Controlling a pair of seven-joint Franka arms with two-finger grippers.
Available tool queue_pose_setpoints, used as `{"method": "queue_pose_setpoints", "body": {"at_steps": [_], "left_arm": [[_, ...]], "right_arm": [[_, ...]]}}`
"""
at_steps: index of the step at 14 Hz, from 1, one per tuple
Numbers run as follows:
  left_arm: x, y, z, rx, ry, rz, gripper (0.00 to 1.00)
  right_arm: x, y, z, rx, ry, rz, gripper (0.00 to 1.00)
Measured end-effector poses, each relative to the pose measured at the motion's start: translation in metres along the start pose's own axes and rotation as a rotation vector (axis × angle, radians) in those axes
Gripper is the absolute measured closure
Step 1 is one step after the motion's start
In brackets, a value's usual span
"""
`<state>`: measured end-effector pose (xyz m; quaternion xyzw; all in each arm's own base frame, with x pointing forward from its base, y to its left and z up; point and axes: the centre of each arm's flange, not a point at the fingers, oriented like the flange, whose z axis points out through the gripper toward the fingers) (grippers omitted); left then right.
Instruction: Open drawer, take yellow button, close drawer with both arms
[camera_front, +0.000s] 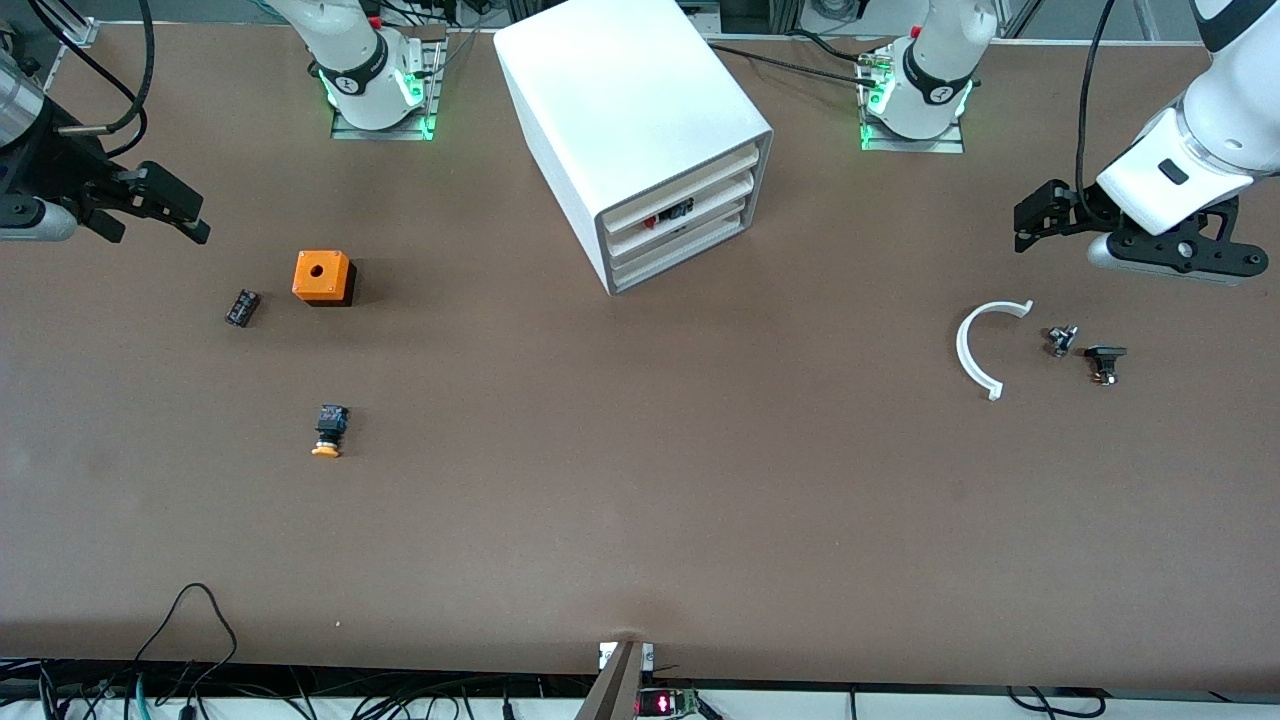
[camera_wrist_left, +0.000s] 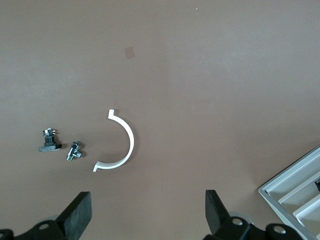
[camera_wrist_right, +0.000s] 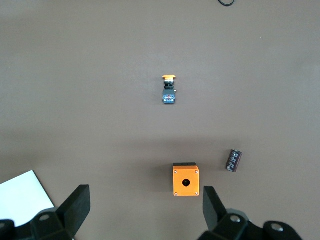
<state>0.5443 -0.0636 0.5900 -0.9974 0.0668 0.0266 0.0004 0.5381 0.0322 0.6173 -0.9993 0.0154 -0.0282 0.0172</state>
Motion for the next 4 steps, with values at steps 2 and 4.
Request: {"method": "queue_pose_setpoints", "body": {"at_steps": [2, 4], "left_arm": [[-0.0003, 0.0, 0.0002, 0.0, -0.003, -0.003, 0.0], [-0.0004, 0.0, 0.0003, 0.0, -0.003, -0.004, 0.0]], "right_arm": [[0.0, 0.0, 0.0, 0.0, 0.0, 0.0, 0.0], [0.0, 0.0, 0.0, 0.0, 0.0, 0.0, 0.0]]}}
